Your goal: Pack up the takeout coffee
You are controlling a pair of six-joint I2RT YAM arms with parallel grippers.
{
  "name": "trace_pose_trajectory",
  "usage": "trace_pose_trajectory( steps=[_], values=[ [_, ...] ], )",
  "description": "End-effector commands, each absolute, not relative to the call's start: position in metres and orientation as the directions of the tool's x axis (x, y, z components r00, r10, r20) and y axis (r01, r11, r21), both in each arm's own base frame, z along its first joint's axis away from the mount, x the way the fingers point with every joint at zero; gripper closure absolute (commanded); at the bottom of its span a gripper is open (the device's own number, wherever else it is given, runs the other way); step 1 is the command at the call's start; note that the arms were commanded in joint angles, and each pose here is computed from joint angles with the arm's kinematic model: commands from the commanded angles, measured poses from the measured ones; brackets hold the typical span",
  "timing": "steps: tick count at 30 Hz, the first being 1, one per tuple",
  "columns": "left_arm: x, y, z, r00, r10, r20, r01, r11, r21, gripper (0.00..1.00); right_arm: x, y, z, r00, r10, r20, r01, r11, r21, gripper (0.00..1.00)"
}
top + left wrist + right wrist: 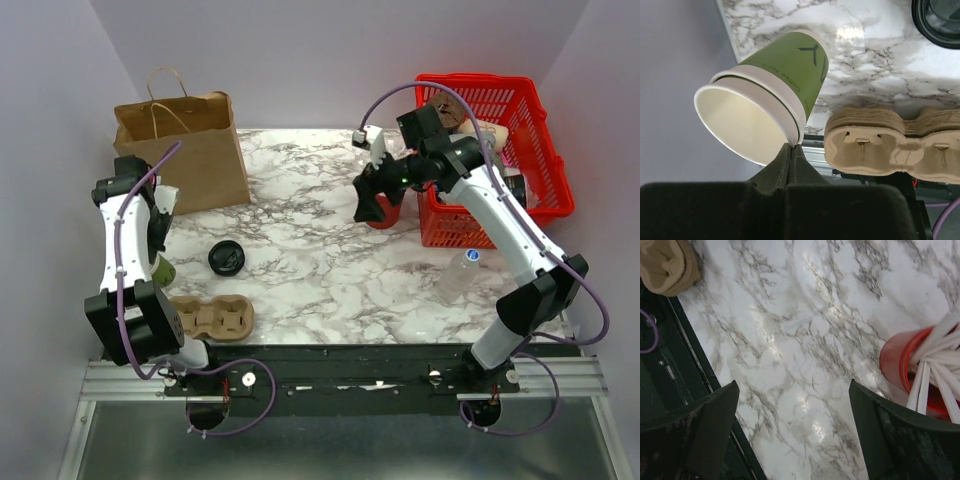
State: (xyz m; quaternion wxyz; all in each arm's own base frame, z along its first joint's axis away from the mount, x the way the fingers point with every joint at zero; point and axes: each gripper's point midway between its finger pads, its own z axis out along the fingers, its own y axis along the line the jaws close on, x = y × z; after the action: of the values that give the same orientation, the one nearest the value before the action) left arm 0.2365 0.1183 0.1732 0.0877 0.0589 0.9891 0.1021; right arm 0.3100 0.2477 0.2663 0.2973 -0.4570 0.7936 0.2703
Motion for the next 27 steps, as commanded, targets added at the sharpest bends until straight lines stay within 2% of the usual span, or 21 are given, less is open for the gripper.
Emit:
trace_pose_trajectory(
  steps=[1, 3, 5, 6, 7, 8, 10, 11, 12, 14, 15, 17, 18, 19, 20, 21, 22, 24, 25, 26, 27],
  values=[
    [0.242, 0.121, 0.178, -0.97, 0.094, -0.225, 0.037, 0.969, 0.244, 1.0, 0.305, 0.293, 0.324, -0.208, -0.457, -0.865, -0.921, 0.388, 0.017, 0.0],
    [0.244, 0.12, 0.184, -0.956, 0.198, -0.218, 0.104, 0.92, 0.378, 1.0, 0.302, 0.301, 0.335, -0.211, -0.406, -0.889, -0.911, 0.411, 0.029, 0.0],
    [0.244, 0.114, 0.198, -0.945, 0.186, -0.269, 0.085, 0.935, 0.345, 1.0, 0.306, 0.306, 0.339, -0.222, -0.375, -0.9, -0.904, 0.424, 0.047, 0.0],
    [0.23, 0.128, 0.176, -0.961, 0.166, -0.221, 0.066, 0.914, 0.401, 1.0, 0.307, 0.309, 0.335, -0.259, -0.366, -0.894, -0.897, 0.435, 0.082, 0.0],
    [0.234, 0.152, 0.18, -0.955, 0.254, -0.155, 0.125, 0.816, 0.565, 1.0, 0.307, 0.31, 0.334, -0.269, -0.359, -0.894, -0.894, 0.437, 0.093, 0.0],
    [0.229, 0.146, 0.168, -0.959, 0.271, -0.086, 0.183, 0.819, 0.543, 1.0, 0.306, 0.311, 0.327, -0.283, -0.359, -0.889, -0.893, 0.437, 0.108, 0.0],
    [0.229, 0.116, 0.192, -0.963, 0.223, -0.154, 0.162, 0.929, 0.334, 1.0, 0.303, 0.309, 0.329, -0.279, -0.347, -0.895, -0.892, 0.438, 0.109, 0.0],
    [0.234, 0.123, 0.201, -0.966, 0.145, -0.214, 0.058, 0.928, 0.368, 1.0, 0.302, 0.308, 0.324, -0.286, -0.352, -0.891, -0.89, 0.441, 0.112, 0.0],
    [0.236, 0.143, 0.206, -0.965, 0.158, -0.208, 0.032, 0.863, 0.505, 1.0, 0.301, 0.308, 0.324, -0.283, -0.353, -0.892, -0.892, 0.438, 0.111, 0.0],
    [0.23, 0.17, 0.176, -0.961, 0.277, 0.021, 0.212, 0.682, 0.7, 1.0, 0.3, 0.307, 0.321, -0.281, -0.359, -0.89, -0.895, 0.434, 0.107, 0.0],
    [0.232, 0.143, 0.155, -0.957, 0.289, -0.032, 0.225, 0.806, 0.548, 1.0, 0.3, 0.306, 0.323, -0.274, -0.361, -0.891, -0.895, 0.434, 0.1, 0.0],
    [0.24, 0.117, 0.188, -0.969, 0.126, -0.212, 0.066, 0.962, 0.266, 1.0, 0.3, 0.305, 0.323, -0.276, -0.368, -0.888, -0.895, 0.435, 0.098, 0.0],
    [0.241, 0.121, 0.196, -0.97, 0.084, -0.227, 0.01, 0.952, 0.307, 1.0, 0.299, 0.304, 0.324, -0.271, -0.367, -0.89, -0.896, 0.434, 0.094, 0.0],
    [0.244, 0.121, 0.191, -0.969, 0.14, -0.202, 0.057, 0.927, 0.37, 1.0, 0.3, 0.305, 0.321, -0.275, -0.368, -0.888, -0.895, 0.435, 0.097, 0.0],
    [0.243, 0.113, 0.186, -0.97, 0.149, -0.193, 0.083, 0.946, 0.315, 1.0, 0.3, 0.305, 0.321, -0.275, -0.367, -0.889, -0.896, 0.434, 0.098, 0.0],
    [0.24, 0.1, 0.182, -0.973, 0.09, -0.213, 0.057, 0.986, 0.158, 1.0, 0.301, 0.306, 0.318, -0.286, -0.366, -0.885, -0.893, 0.437, 0.108, 0.0],
    [0.242, 0.109, 0.185, -0.977, 0.024, -0.213, -0.014, 0.984, 0.176, 1.0, 0.301, 0.308, 0.32, -0.289, -0.362, -0.886, -0.892, 0.437, 0.113, 0.0],
    [0.24, 0.127, 0.184, -0.974, 0.109, -0.197, 0.036, 0.939, 0.343, 1.0, 0.301, 0.31, 0.321, -0.289, -0.36, -0.887, -0.896, 0.428, 0.118, 0.0],
    [0.243, 0.108, 0.184, -0.959, 0.118, -0.257, 0.073, 0.982, 0.175, 1.0, 0.302, 0.311, 0.322, -0.283, -0.36, -0.889, -0.898, 0.424, 0.114, 0.0],
    [0.238, 0.126, 0.186, -0.969, 0.032, -0.247, -0.023, 0.976, 0.217, 1.0, 0.304, 0.31, 0.322, -0.284, -0.362, -0.888, -0.897, 0.429, 0.112, 0.0],
    [0.236, 0.135, 0.189, -0.974, 0.052, -0.22, -0.014, 0.957, 0.291, 1.0, 0.305, 0.31, 0.321, -0.285, -0.365, -0.887, -0.896, 0.431, 0.11, 0.0]
  ],
)
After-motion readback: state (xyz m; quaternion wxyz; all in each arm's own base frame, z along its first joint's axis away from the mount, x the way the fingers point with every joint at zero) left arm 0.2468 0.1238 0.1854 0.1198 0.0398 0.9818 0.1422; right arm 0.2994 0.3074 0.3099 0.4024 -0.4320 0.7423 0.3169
